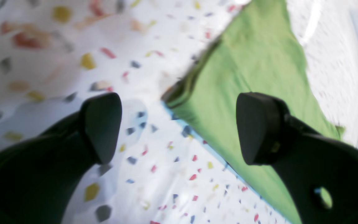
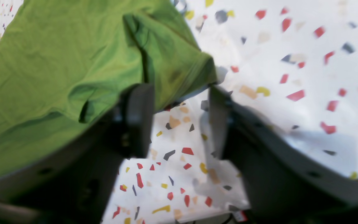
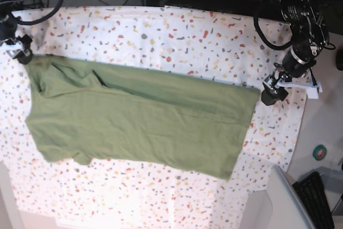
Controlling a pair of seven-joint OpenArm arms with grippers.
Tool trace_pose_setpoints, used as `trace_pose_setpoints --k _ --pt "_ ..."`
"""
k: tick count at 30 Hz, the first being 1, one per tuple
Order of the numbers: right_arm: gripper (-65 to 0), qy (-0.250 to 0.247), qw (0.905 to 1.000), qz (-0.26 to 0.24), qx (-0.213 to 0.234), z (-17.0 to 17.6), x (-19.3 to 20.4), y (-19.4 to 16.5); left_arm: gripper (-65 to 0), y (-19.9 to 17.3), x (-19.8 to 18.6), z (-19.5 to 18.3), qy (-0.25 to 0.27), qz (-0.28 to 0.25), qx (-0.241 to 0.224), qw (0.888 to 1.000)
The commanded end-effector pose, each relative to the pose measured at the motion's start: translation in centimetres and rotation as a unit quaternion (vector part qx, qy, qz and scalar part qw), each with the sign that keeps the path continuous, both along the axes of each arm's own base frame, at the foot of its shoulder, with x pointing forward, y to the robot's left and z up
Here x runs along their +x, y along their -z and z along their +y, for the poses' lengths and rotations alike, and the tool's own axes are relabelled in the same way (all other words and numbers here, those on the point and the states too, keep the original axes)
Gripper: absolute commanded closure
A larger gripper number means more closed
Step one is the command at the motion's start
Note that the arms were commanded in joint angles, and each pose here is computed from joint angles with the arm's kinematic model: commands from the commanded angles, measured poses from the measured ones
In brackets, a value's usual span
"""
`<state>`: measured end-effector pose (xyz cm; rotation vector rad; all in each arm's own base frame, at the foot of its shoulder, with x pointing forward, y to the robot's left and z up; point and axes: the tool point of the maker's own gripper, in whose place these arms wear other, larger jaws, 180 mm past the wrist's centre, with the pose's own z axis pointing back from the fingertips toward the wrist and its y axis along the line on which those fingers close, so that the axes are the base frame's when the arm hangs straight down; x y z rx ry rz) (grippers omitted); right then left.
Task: Layout the t-shirt on the table in an organized manner, then fold the t-shirt properly
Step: 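Release the corner with the left gripper and regrasp the shirt edge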
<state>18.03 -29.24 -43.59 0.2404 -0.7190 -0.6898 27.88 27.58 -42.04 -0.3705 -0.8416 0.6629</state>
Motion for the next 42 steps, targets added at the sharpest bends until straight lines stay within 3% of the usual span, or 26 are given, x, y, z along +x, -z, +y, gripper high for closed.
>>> trace_pose_setpoints --k 1,9,15,22,25,39,42 --pt "-34.8 0.001 0.9999 -0.012 0.004 -0.2 0.4 -0.1 -55.0 -1.2 0.9 0.3 0.002 -0.025 0.006 1.000" --pt "-35.7 0.008 0.9962 0.010 0.086 0.7 0.3 4.3 -55.0 -0.1 1.2 -0.3 -0.002 -0.017 -0.013 1.000" --pt "-35.7 0.019 0.9952 -0.010 0.096 0.5 1.7 4.8 -55.0 1.7 1.2 -0.4 -0.009 0.004 -0.035 0.999" --pt "-35.6 0.033 0.9935 -0.028 0.106 -0.1 3.2 5.2 -55.0 2.2 2.2 -3.3 0.042 0.010 -0.029 0.999" --pt "-35.6 0.041 0.9921 -0.026 0.116 -0.7 3.1 6.0 -55.0 2.3 2.7 -3.9 0.037 -0.007 -0.021 0.999" --pt "-35.6 0.042 0.9906 -0.014 0.130 -0.6 2.5 6.9 -54.8 4.0 2.5 -4.4 0.028 0.010 -0.037 0.999" --pt "-35.6 0.042 0.9906 -0.014 0.130 -0.6 2.5 6.9 -54.8 4.4 2.4 -3.8 0.003 0.025 -0.037 0.999"
